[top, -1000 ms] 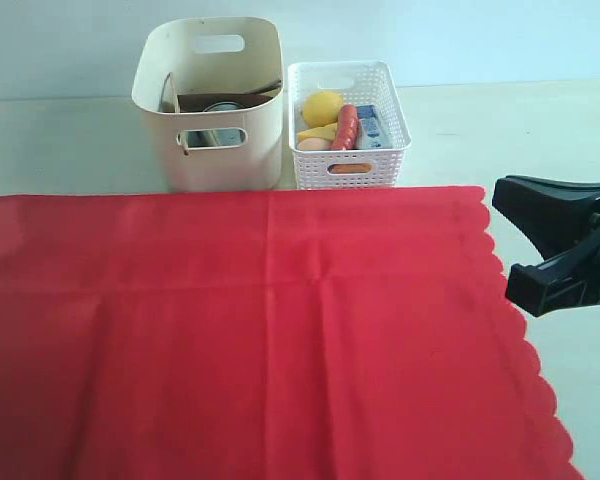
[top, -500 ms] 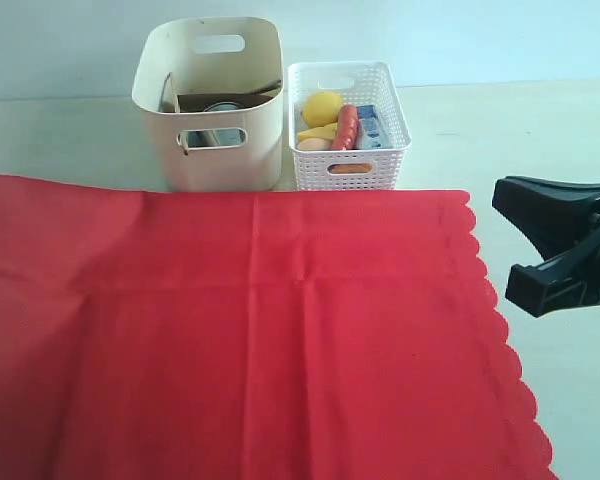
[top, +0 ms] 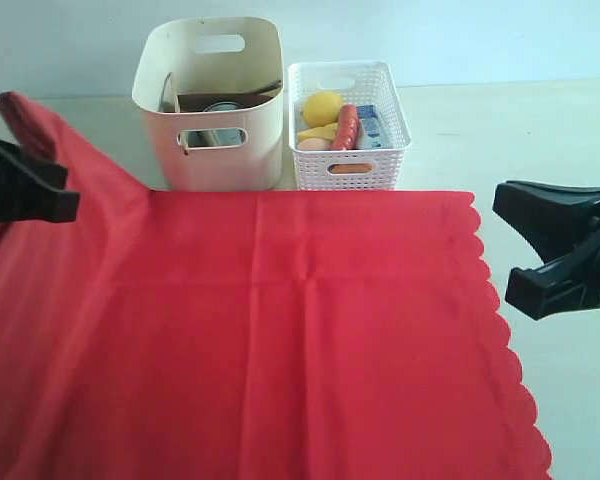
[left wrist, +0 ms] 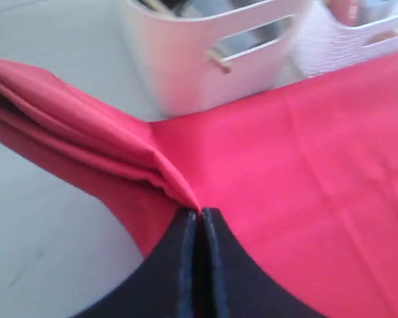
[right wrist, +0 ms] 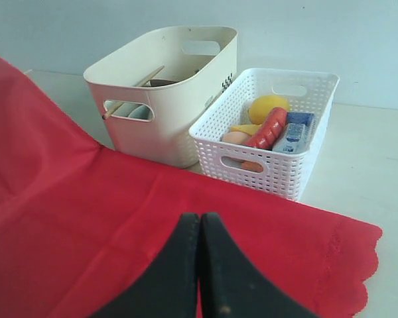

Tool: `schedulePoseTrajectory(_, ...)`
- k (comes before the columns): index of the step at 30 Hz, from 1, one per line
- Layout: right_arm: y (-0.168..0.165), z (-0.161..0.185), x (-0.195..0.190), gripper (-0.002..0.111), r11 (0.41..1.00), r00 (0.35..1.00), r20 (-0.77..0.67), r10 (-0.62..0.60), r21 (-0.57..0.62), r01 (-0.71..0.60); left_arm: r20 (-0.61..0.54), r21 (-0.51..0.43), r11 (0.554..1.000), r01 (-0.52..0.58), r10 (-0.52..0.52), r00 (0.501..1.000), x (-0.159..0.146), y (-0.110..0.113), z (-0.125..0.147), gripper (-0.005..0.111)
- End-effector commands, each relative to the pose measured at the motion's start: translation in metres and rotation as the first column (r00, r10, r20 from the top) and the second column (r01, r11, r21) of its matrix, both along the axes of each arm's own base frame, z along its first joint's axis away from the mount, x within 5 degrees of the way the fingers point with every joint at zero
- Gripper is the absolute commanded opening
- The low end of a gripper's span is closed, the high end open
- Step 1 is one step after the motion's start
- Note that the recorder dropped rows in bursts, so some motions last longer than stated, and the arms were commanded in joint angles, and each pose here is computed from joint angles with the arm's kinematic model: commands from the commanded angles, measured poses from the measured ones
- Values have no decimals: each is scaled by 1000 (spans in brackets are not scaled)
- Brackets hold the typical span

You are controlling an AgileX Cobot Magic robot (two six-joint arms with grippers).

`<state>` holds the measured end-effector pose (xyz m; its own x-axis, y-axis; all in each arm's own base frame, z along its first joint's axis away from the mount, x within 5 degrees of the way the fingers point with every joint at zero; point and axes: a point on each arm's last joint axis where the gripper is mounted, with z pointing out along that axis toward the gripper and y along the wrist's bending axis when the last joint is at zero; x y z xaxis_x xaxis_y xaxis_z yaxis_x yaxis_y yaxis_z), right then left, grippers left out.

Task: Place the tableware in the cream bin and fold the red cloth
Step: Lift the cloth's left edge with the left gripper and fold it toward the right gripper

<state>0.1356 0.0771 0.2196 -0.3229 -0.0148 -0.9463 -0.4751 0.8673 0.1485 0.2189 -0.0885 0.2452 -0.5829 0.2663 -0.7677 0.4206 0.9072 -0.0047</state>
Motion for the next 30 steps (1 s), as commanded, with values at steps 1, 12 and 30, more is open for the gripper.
schedulePoseTrajectory(1,-1,-2,1,0,1000,1000,-10,-4,-10,4,35,-52,988,147,-145,989,-9,-40,24,0)
schedulePoseTrajectory(12,3,-18,8,0,998,995,-103,-7,-59,1,8,-85,932,353,-354,935,-8,-125,29,0)
schedulePoseTrajectory(30,1,-18,11,0,990,999,-43,-9,-139,3,-150,-111,895,432,-445,883,16,-233,2,0)
